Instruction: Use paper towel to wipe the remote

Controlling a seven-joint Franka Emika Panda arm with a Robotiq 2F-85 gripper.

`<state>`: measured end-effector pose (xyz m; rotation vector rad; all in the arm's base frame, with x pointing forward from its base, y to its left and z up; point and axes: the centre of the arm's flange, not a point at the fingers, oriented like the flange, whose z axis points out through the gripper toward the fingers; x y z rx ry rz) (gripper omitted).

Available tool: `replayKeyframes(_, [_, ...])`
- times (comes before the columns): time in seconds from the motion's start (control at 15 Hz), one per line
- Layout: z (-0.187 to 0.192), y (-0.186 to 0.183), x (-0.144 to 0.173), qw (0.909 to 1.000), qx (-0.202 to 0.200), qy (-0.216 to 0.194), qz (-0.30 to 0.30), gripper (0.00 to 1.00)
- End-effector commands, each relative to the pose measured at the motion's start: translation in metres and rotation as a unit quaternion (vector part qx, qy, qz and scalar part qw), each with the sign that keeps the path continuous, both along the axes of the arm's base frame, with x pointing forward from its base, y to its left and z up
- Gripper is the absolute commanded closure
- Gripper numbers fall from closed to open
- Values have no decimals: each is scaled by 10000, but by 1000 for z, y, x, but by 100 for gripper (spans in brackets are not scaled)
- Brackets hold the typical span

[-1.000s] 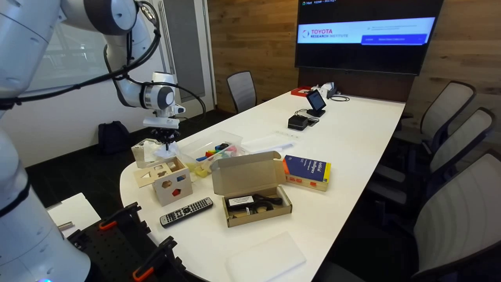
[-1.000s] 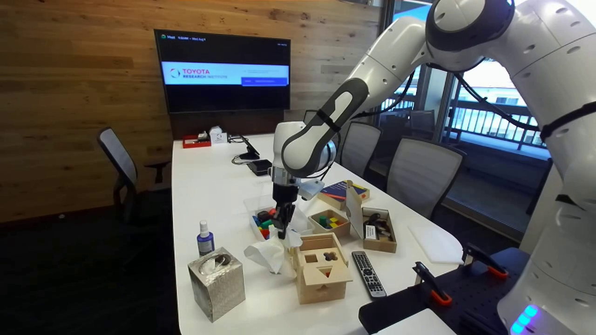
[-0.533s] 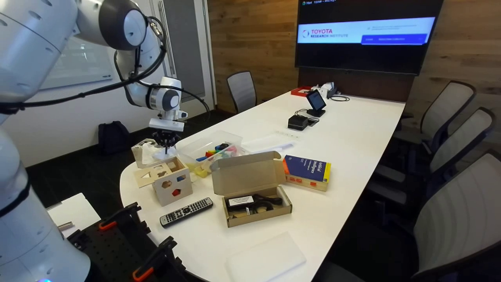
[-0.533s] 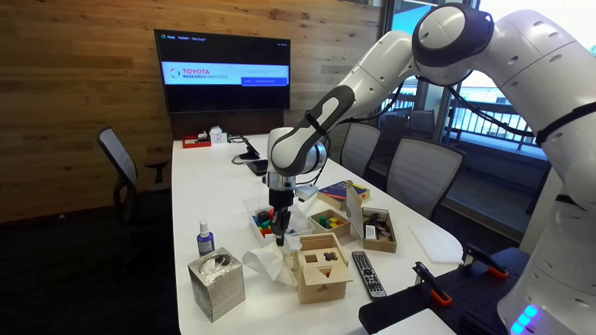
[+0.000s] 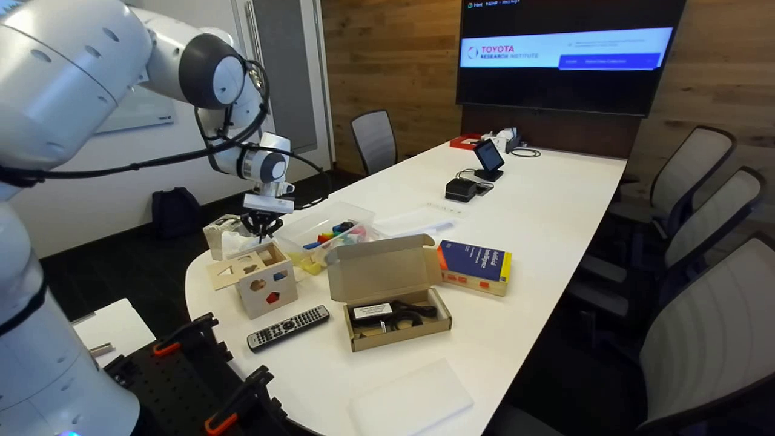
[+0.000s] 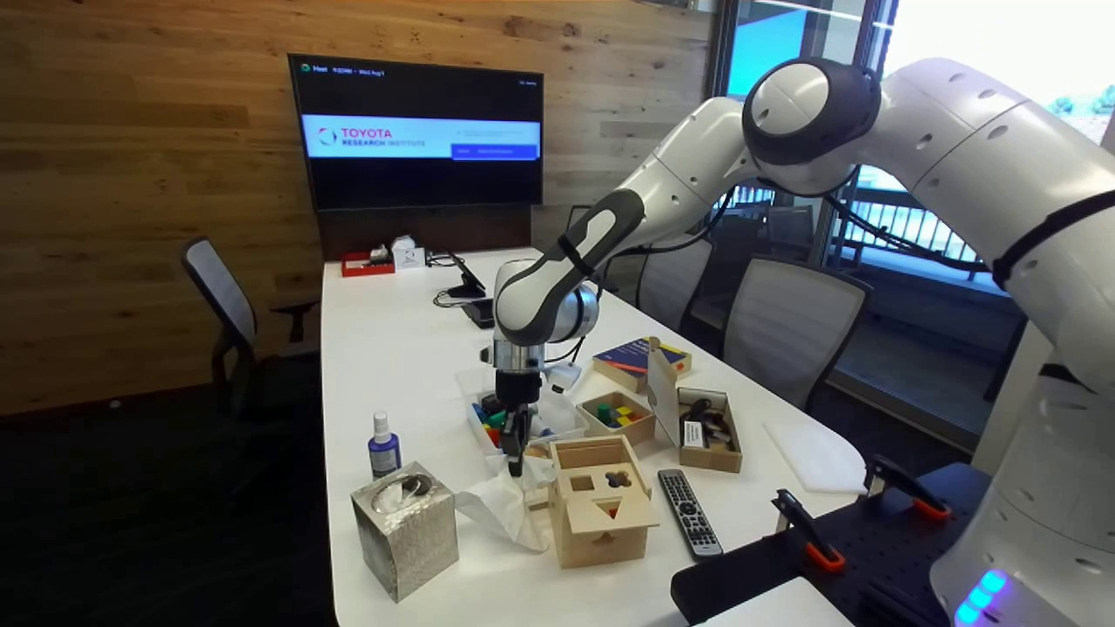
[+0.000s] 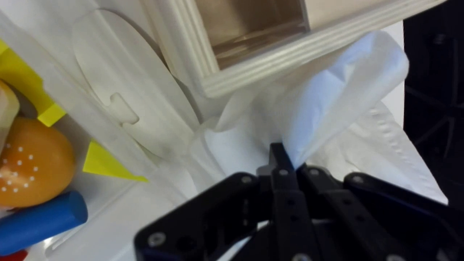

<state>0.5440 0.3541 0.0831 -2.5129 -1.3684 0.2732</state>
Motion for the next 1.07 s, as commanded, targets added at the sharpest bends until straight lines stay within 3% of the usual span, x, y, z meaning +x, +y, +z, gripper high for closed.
replayKeyframes(0.0, [-9, 7, 13, 9994, 116, 267, 161, 100])
replayKeyframes(0.07, [-11, 8, 13, 9993, 121, 302, 156, 100])
replayKeyframes(0.13, [-12, 8, 13, 9992, 156, 307, 209, 73])
replayKeyframes(0.27, [-13, 10, 14, 9987, 230, 321, 329, 67])
replayKeyframes(0.8, [7, 9, 20, 9937, 408, 224, 1021, 6])
replayKeyframes(1.0, [29, 1, 21, 9954, 223, 37, 931, 0])
